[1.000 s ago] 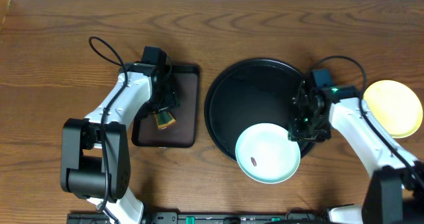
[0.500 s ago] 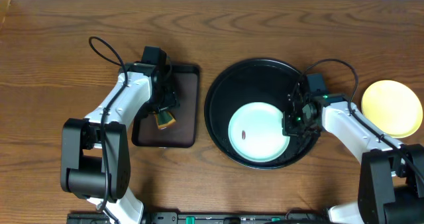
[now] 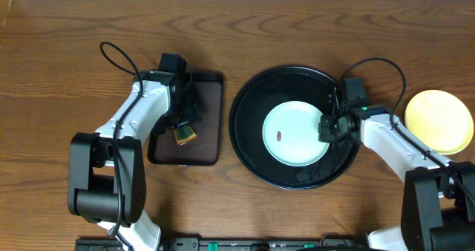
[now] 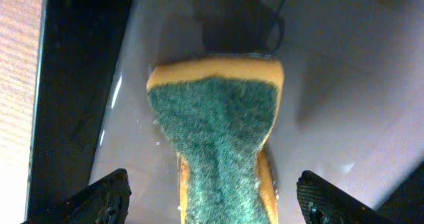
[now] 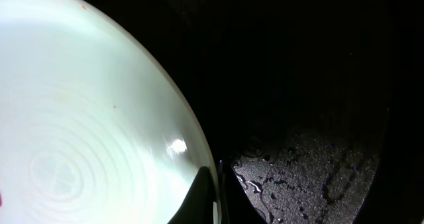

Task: Clean dirty plates on tray and stack at the side
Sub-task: 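Move the right gripper to the pale green plate and grasp its rim, then pick up the sponge from the small tray with the left gripper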

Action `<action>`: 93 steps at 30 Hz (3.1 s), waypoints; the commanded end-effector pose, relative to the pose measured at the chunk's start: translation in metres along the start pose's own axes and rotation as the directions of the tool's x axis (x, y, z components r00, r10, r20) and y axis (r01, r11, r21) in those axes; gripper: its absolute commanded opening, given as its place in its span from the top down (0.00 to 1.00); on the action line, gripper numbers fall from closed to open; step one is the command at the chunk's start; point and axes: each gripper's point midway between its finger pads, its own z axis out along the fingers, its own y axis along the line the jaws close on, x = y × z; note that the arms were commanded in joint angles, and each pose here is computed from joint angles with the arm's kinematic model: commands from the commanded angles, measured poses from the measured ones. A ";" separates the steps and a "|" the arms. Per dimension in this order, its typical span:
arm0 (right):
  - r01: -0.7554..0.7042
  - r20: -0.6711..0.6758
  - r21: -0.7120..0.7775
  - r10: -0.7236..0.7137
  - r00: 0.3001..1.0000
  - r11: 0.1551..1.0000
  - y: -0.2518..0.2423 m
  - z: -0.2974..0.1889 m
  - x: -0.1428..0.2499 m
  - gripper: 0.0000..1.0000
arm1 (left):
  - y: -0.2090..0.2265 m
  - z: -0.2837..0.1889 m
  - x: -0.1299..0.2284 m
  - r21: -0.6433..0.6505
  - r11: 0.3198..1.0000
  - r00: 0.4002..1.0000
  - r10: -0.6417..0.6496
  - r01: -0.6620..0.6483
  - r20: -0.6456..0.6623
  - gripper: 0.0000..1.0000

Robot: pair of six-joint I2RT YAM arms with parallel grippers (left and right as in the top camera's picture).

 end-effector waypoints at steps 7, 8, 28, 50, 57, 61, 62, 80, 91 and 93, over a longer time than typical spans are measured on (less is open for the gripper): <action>-0.014 0.012 0.051 0.014 1.000 0.999 -0.010 0.001 -0.002 0.99 | -0.007 0.009 -0.015 0.038 0.999 0.996 -0.031 0.028 0.079 0.75; -0.015 0.012 0.051 0.014 1.000 0.999 -0.010 0.001 -0.002 0.99 | -0.007 0.013 -0.016 0.044 0.999 0.996 -0.031 0.028 0.088 0.75; -0.026 -0.003 0.044 0.026 1.000 0.999 -0.009 0.001 0.001 0.99 | -0.027 -0.027 0.001 0.206 0.976 0.995 0.047 -0.064 0.087 0.59; -0.027 -0.006 0.045 0.027 1.000 0.999 -0.009 0.001 0.002 0.99 | -0.020 -0.004 0.036 0.069 0.992 0.994 0.105 -0.102 -0.033 0.90; -0.034 -0.009 0.038 0.035 0.999 0.999 -0.008 0.001 0.003 0.99 | -0.005 -0.012 0.010 -0.033 0.995 0.991 0.098 -0.096 0.095 0.63; -0.034 -0.009 0.038 0.035 0.999 0.999 -0.008 0.001 0.002 0.99 | -0.001 0.008 0.010 -0.058 0.994 0.990 0.098 -0.093 0.100 0.62; -0.034 -0.009 0.038 0.035 0.999 0.999 -0.008 0.001 0.002 0.99 | -0.001 0.012 0.011 -0.059 0.994 0.990 0.098 -0.093 0.098 0.62; -0.041 -0.010 0.035 0.042 0.999 0.999 -0.007 0.001 0.003 0.99 | -0.038 -0.051 -0.006 0.110 0.985 0.985 0.116 -0.130 0.126 0.93; -0.041 -0.009 0.035 0.042 0.999 0.999 -0.007 0.001 0.003 0.99 | -0.055 -0.067 0.002 0.189 0.968 0.980 0.136 -0.162 0.143 0.93; -0.041 -0.009 0.035 0.042 0.999 0.999 -0.007 0.001 0.003 0.99 | -0.074 -0.070 0.008 0.243 0.949 0.975 0.167 -0.199 0.146 0.93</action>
